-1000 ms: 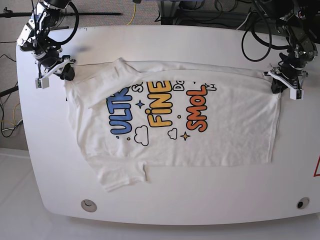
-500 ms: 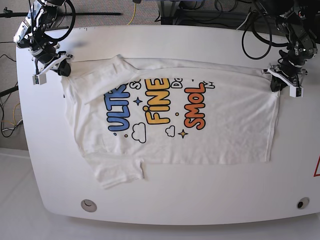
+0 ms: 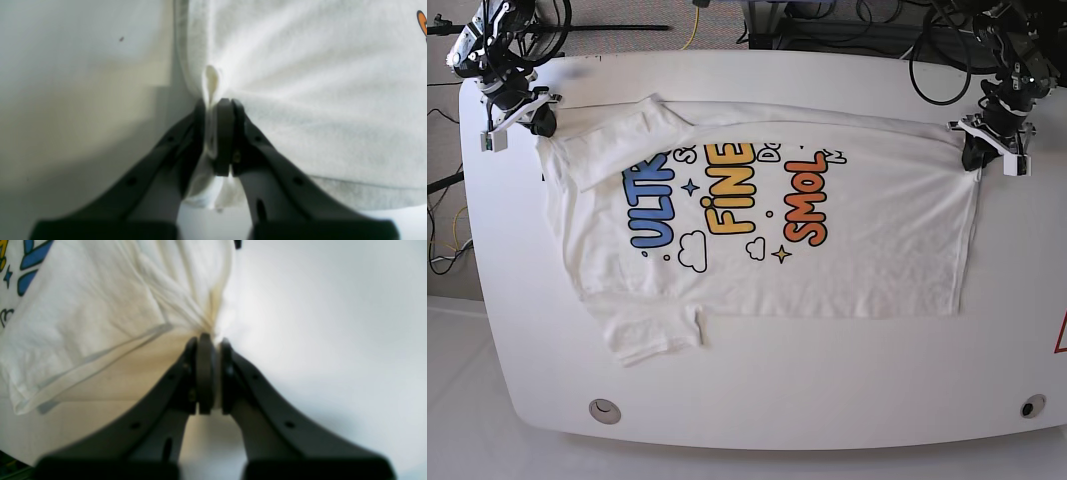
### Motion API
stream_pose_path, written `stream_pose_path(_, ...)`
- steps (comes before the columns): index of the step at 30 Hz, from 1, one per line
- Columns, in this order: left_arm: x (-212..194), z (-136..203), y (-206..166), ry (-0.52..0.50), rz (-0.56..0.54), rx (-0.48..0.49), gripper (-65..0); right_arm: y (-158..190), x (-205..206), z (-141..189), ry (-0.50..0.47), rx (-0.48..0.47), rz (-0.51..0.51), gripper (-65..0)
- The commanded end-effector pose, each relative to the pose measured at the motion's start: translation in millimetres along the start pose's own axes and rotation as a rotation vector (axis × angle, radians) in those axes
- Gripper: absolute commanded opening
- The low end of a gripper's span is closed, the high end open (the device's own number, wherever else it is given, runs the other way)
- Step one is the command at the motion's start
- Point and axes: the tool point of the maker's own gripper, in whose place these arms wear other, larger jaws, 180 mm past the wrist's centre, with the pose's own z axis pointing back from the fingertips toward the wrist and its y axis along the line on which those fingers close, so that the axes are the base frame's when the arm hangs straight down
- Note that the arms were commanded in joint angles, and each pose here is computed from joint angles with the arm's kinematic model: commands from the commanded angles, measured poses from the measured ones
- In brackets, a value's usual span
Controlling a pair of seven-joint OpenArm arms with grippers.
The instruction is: Fold the T-shirt properly
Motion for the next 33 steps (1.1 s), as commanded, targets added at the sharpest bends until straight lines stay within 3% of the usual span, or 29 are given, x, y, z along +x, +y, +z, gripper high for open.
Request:
stream_pose_path(1,-48,11,11,0.200,-0.037,0.047,-63.8,-7,-3,7,0.023,-0.027,0.021,-65.0)
stream_pose_path(33,-108,60,36,0.306,0.043,0.139,-64.0,-20,-49,27,0.130,-0.061,0.008,-65.0)
